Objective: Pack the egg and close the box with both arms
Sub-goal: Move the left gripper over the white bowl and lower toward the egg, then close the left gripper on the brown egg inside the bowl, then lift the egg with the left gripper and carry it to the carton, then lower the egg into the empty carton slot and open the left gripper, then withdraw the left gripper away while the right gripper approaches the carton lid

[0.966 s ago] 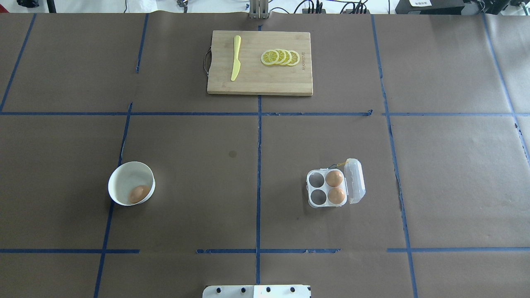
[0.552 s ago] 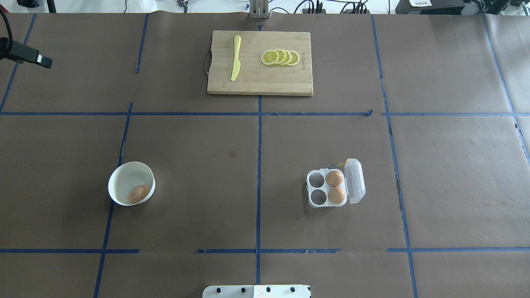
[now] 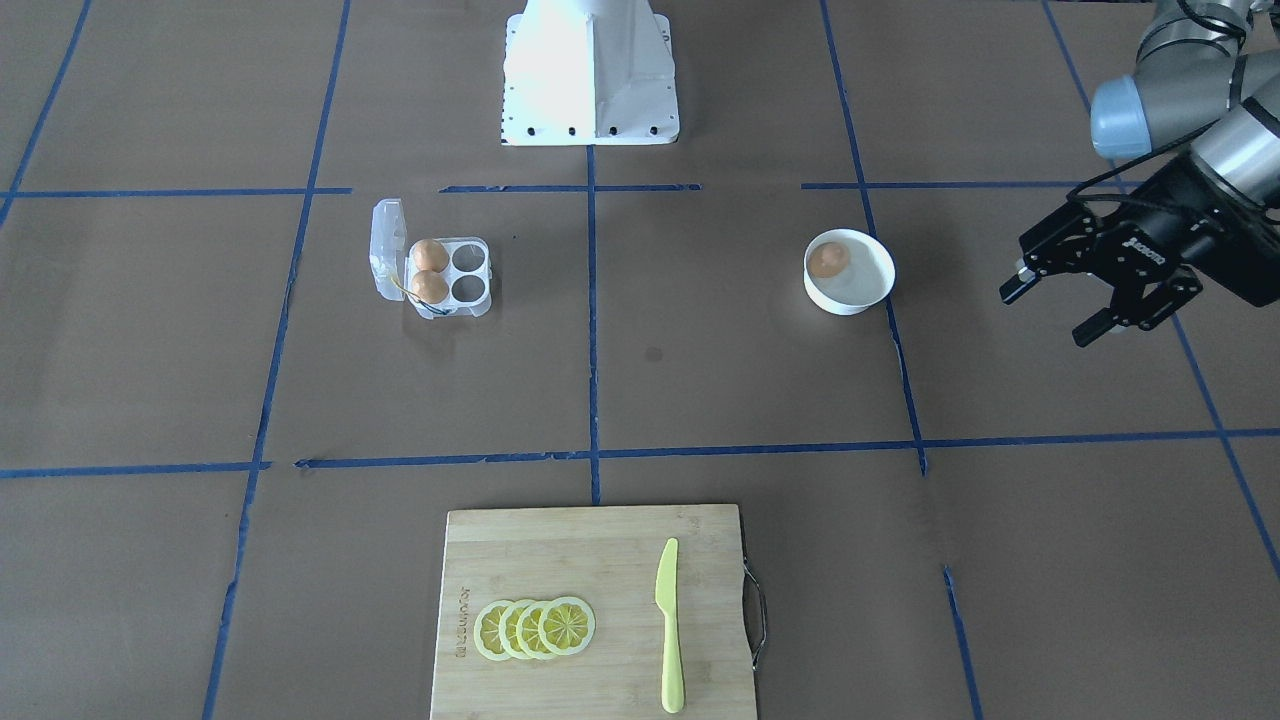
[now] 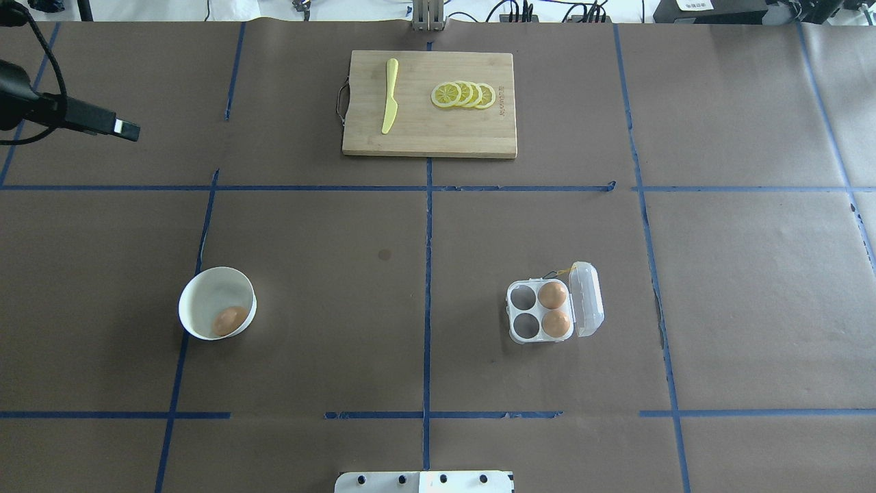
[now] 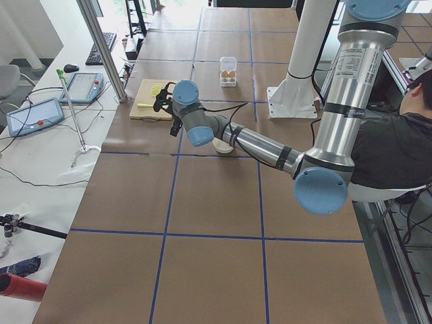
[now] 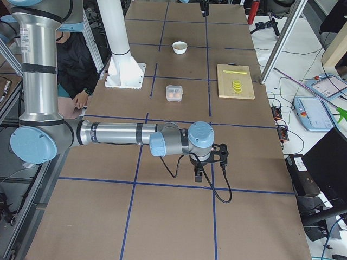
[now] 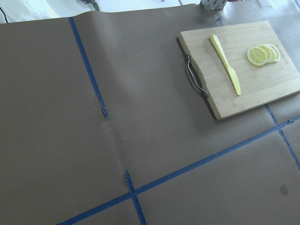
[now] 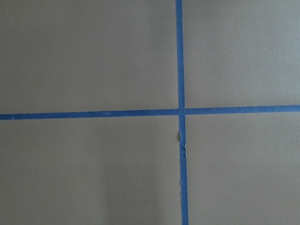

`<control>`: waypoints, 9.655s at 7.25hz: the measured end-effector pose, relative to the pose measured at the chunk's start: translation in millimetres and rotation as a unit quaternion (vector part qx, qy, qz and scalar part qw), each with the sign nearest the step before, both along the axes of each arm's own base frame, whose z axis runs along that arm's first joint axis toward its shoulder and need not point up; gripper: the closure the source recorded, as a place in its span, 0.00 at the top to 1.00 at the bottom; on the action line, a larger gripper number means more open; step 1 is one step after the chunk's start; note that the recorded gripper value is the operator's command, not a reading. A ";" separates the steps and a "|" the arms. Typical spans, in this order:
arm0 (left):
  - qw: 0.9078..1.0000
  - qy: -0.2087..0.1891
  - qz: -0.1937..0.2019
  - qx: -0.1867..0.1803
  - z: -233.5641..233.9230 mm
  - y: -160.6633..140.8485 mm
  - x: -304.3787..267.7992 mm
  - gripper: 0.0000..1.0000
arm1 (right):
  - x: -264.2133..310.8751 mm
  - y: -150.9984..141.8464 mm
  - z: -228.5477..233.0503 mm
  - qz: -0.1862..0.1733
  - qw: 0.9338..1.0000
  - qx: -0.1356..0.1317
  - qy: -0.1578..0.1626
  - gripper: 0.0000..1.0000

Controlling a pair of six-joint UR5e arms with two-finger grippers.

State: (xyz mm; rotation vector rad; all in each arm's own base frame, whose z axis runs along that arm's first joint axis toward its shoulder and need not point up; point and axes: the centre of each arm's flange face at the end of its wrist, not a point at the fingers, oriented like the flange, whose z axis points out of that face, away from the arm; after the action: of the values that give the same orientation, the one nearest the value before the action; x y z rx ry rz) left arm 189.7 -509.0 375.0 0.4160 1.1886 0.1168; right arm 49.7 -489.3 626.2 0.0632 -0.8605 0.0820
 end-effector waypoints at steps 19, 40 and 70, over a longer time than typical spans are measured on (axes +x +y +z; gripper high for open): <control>0.971 -0.161 -0.018 -0.178 30.2 152.8 222.6 0.83 | -4.5 -21.0 -12.7 0.028 0.999 -0.002 -0.034 1.00; 0.954 0.159 -0.033 -0.251 -197.0 102.0 286.2 0.00 | -6.0 -18.8 -49.6 0.041 0.998 0.008 -0.056 1.00; 0.997 -0.033 -0.053 -0.037 -211.8 -47.0 79.3 1.00 | -304.0 96.4 -183.7 -0.001 0.991 0.003 -0.133 0.00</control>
State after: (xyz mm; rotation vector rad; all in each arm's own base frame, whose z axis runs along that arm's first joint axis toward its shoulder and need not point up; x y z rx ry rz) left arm 269.0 -556.0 163.2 0.4064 1.0998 -0.0062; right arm -254.4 -393.0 442.5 0.0573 -1.1280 0.0872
